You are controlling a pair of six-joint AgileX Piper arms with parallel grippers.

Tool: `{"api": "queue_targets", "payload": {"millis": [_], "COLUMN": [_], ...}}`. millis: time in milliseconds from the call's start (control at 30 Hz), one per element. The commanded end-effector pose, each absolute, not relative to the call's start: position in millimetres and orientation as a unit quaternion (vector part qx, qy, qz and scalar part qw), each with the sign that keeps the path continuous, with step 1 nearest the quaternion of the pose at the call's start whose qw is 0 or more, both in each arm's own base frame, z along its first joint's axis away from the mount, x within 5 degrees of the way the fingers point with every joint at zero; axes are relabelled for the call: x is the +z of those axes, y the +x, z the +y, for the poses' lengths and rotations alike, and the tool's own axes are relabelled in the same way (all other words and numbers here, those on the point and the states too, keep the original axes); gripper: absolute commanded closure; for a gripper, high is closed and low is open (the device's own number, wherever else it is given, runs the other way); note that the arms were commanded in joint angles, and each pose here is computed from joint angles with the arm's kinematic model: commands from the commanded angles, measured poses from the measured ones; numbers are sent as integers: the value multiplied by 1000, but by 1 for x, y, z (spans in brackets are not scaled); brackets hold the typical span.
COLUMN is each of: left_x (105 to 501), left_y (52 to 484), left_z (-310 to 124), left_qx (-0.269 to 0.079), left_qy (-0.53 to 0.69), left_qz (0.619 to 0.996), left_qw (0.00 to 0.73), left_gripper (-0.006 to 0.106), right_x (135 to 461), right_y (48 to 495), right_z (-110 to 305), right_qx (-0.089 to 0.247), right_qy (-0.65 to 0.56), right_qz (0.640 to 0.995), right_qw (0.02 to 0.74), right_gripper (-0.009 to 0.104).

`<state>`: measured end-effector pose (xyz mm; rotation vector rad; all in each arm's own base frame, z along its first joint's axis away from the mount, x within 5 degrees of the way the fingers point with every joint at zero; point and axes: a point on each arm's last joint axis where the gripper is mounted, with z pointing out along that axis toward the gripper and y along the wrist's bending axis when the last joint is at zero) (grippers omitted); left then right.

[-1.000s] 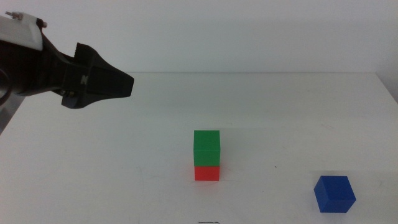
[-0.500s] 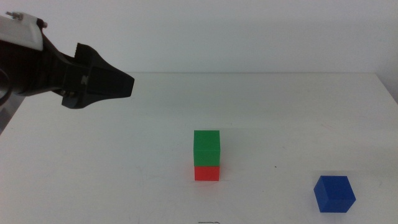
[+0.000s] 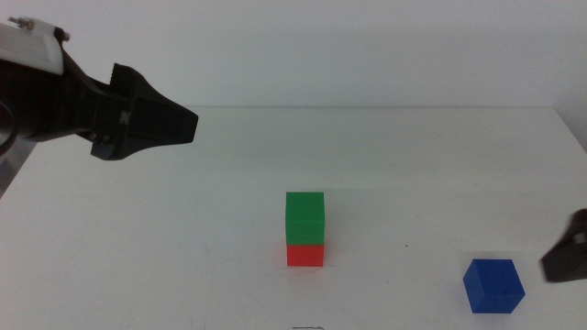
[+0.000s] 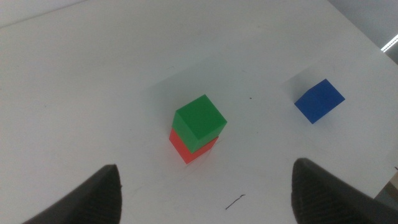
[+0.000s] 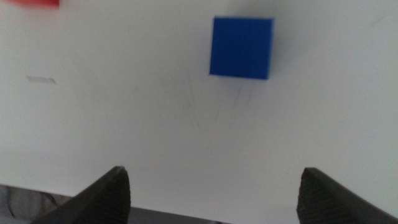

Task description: Stack red cubes first, then green, then blue cubes in a specific spot.

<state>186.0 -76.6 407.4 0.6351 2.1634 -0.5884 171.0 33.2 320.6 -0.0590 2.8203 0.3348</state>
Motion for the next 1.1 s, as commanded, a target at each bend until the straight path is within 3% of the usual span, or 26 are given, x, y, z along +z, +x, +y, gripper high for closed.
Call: {"api": "queue_targets", "payload": {"millis": [0,100,233,533,1067], "left_x": [423,423,423,423,423], "left_y": [183,183,183,183,183], "left_z": [-78,-78,-78,-78,-78], "left_qx": [-250,-250,-250,-250,-250], "left_qy": [237,237,237,237,237], "left_qz": [832,832,832,832,832], "left_qw": [435,435,435,435,435], "left_gripper": [7,7,7,7,7], "right_x": [322,308,286,246,205], "right_y": [183,198,220,256,283], "right_z": [43,48,56,72,78], "right_qx": [106,73,52,34,24], "right_qy": [-43,-34,-12,3,9], "right_qz": [981,988,993,995,996], "right_qw": [159,134,110,93,85], "right_gripper": [15,15,15,15,16]}}
